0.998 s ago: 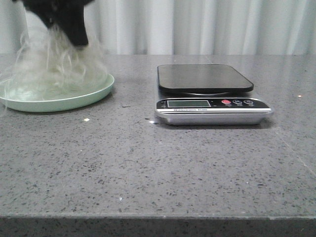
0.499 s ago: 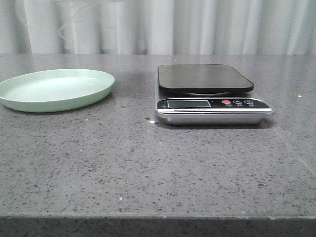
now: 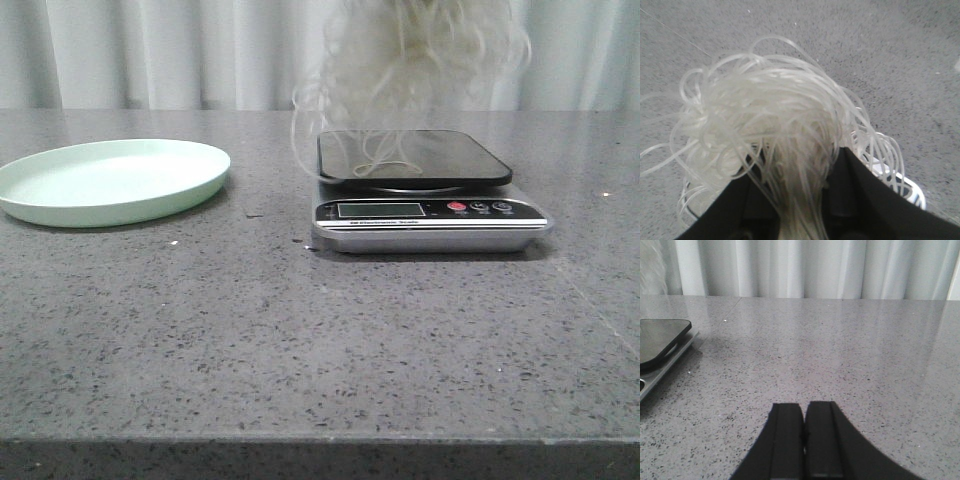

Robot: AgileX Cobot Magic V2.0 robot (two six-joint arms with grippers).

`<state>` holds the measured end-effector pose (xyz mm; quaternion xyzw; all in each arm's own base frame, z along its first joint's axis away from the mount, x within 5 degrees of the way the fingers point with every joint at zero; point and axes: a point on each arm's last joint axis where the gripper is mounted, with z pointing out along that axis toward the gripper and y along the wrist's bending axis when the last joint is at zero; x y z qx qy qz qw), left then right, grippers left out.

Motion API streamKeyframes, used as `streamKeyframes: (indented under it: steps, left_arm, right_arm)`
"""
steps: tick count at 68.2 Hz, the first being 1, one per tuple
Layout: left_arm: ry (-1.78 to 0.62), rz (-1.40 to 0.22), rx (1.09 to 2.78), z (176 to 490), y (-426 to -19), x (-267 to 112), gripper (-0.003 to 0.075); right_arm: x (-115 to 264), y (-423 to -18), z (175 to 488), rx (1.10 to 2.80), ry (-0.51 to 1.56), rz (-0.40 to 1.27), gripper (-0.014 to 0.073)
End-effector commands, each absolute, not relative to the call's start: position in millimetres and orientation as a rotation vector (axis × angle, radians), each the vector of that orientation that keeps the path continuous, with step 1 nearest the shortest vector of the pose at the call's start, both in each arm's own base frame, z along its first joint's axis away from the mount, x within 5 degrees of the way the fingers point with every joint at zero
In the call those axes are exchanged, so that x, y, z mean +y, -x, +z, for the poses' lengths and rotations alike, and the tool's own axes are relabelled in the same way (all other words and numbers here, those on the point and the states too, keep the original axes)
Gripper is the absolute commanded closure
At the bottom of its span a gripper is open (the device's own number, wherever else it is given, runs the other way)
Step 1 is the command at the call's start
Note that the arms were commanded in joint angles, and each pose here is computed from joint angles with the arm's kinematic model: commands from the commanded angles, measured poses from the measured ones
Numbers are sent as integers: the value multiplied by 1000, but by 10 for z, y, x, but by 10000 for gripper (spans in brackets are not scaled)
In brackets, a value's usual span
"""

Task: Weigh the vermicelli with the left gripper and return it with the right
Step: 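Lower the vermicelli onto the scale pan and open the left gripper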

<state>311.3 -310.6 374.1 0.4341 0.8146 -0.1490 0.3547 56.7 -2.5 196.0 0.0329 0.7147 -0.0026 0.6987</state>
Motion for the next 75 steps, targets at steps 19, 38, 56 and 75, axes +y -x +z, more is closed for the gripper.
streamKeyframes:
  steps: [19,38,56,75]
  left_arm:
    - [-1087,-388,2062,3602,-3270,-3259,583]
    - [-1111,-359,2102,3534,-3284,-3239,575]
    - [-1134,-350,2136,3563,-3252,-3210,273]
    - [-1139,-357,2111,3977,-3163,-3133,151]
  right_arm:
    - [-35,-549,2062,1495,-73,-24,445]
    - [-35,-549,2062,1495,-73,-24,445]
    - [-35,-549,2062,1495,-73,-24,444]
    - [-35,-549,2062,1495,-73,-24,444]
